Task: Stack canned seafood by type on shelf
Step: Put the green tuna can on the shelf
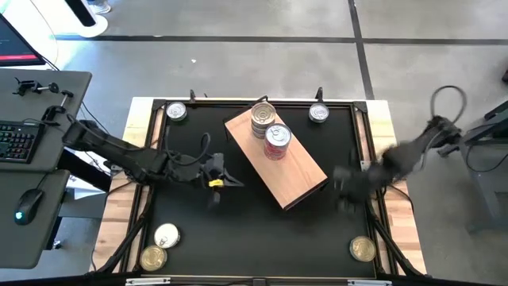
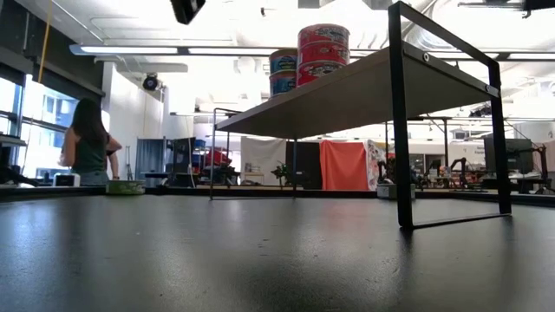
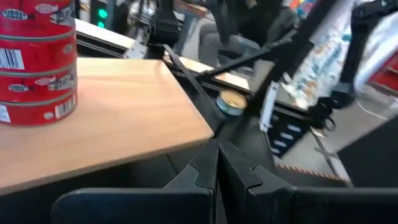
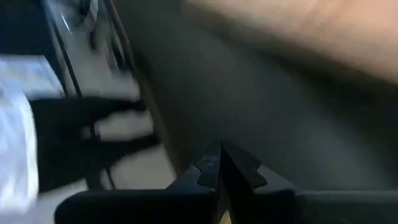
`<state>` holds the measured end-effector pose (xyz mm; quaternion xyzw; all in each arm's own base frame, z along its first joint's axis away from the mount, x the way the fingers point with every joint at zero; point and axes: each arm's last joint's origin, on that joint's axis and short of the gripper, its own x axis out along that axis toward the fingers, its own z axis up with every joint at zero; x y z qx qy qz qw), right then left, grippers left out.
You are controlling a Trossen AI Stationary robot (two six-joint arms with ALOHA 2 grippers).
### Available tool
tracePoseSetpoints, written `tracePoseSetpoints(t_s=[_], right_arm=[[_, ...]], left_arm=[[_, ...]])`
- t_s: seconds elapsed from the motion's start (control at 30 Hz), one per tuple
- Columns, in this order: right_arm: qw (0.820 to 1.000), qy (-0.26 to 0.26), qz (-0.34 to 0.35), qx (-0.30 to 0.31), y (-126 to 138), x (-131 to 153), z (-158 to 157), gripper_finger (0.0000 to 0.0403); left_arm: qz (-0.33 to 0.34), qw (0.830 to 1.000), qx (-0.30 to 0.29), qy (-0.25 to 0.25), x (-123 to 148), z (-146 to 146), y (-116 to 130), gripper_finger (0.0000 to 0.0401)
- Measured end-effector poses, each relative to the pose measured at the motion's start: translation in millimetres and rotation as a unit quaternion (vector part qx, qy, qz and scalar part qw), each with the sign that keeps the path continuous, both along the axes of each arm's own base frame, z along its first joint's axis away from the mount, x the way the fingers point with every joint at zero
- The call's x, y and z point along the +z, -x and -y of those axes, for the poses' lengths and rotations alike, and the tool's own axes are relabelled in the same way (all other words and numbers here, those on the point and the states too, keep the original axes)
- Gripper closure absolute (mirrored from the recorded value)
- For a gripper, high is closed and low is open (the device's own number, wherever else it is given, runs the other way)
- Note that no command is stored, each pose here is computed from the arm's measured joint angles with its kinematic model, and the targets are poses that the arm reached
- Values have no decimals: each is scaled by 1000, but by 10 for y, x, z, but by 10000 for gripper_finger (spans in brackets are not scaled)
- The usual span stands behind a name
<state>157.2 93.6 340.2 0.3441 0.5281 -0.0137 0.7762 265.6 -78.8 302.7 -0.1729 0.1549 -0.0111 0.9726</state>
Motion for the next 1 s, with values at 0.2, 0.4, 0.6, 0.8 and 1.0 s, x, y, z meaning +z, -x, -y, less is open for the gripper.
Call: tracePoseSetpoints(t_s=[0.2, 0.4, 0.6, 0.8, 1.0], right_arm=[[980, -36, -193, -31, 52, -678, -814, 402], [915, -31, -387, -107, 71, -1151, -1197, 402], [874, -44, -475, -92, -15, -1484, -1422, 403], [849, 9, -514, -117, -31, -1736, -1434, 403], [841, 53, -523, -126, -51, -1920, -1433, 403]], left_arm=[[-32, 998, -52, 4, 139, -15, 333, 401], [-68, 992, -103, -17, 172, 105, 631, 401], [-61, 983, -170, -22, 147, 415, 701, 401], [-14, 985, -169, -22, 112, 696, 602, 401], [38, 986, -165, 4, 38, 900, 379, 401]])
